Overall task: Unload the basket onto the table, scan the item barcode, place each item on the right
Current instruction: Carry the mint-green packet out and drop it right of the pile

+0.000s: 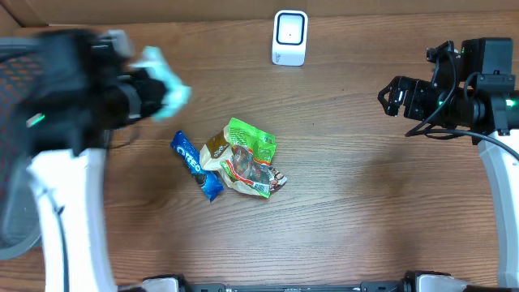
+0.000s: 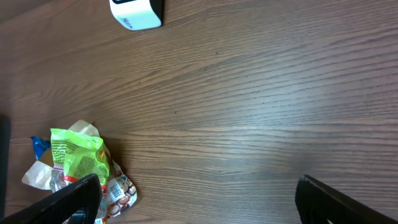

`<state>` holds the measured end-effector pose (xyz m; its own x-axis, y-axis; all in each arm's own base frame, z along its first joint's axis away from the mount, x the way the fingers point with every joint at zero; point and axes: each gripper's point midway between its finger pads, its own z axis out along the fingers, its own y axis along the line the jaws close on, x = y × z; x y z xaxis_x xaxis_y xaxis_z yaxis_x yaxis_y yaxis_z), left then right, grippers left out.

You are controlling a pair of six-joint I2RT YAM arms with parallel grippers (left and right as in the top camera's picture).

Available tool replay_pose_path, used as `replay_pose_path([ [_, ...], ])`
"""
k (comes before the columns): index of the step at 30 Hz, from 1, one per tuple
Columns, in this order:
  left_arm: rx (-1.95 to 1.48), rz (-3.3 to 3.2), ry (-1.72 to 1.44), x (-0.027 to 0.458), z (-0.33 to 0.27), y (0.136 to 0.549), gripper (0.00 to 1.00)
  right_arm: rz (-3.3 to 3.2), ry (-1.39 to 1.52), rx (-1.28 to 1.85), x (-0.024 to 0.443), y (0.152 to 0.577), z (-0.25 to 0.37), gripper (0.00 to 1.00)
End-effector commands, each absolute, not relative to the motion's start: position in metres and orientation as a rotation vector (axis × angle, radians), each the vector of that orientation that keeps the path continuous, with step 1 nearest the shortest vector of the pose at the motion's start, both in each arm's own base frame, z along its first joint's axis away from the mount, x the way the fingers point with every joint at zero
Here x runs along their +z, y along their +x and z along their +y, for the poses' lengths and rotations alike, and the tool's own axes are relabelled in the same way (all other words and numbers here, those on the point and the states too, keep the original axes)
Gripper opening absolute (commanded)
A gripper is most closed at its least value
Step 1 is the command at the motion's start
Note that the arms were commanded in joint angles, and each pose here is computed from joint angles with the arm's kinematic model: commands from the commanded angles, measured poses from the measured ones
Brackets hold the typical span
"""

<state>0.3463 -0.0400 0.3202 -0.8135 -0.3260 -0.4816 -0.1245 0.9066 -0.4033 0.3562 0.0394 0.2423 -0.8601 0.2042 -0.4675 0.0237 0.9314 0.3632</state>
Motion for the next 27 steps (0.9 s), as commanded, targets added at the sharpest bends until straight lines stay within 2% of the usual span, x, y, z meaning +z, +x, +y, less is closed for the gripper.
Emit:
replay_pose_path([
  [1, -0.433, 2.628, -0.124, 0.288, -0.086, 0.354, 0.04, 2.528, 0.148, 0.479, 0.257, 0.36, 0.04, 1.0],
  [11, -0.489, 3.012, 0.284, 0.159, -0.22, 0.343, 0.04, 2.535, 0.15, 0.479, 0.256, 0.358, 0.04, 1.0],
  [20, -0.507, 3.242, 0.459, 0.079, -0.271, 0.307, 0.04, 2.535, 0.15, 0.479, 0.256, 0.358, 0.04, 1.0],
  [21, -0.515, 3.257, 0.465, 0.074, -0.273, 0.305, 0.1, 2.534, 0.15, 0.479, 0.256, 0.358, 0.04, 1.0],
  [24, -0.509, 3.288, 0.465, 0.063, -0.275, 0.302, 0.41, 2.535, 0.15, 0.479, 0.256, 0.358, 0.04, 1.0],
  [26, -0.506, 3.291, 0.463, 0.061, -0.274, 0.303, 0.51, 2.535, 0.15, 0.479, 0.256, 0.358, 0.04, 1.0],
  [27, -0.511, 3.283, 0.459, 0.061, -0.274, 0.305, 0.53, 2.535, 0.15, 0.479, 0.256, 0.358, 0.04, 1.0],
])
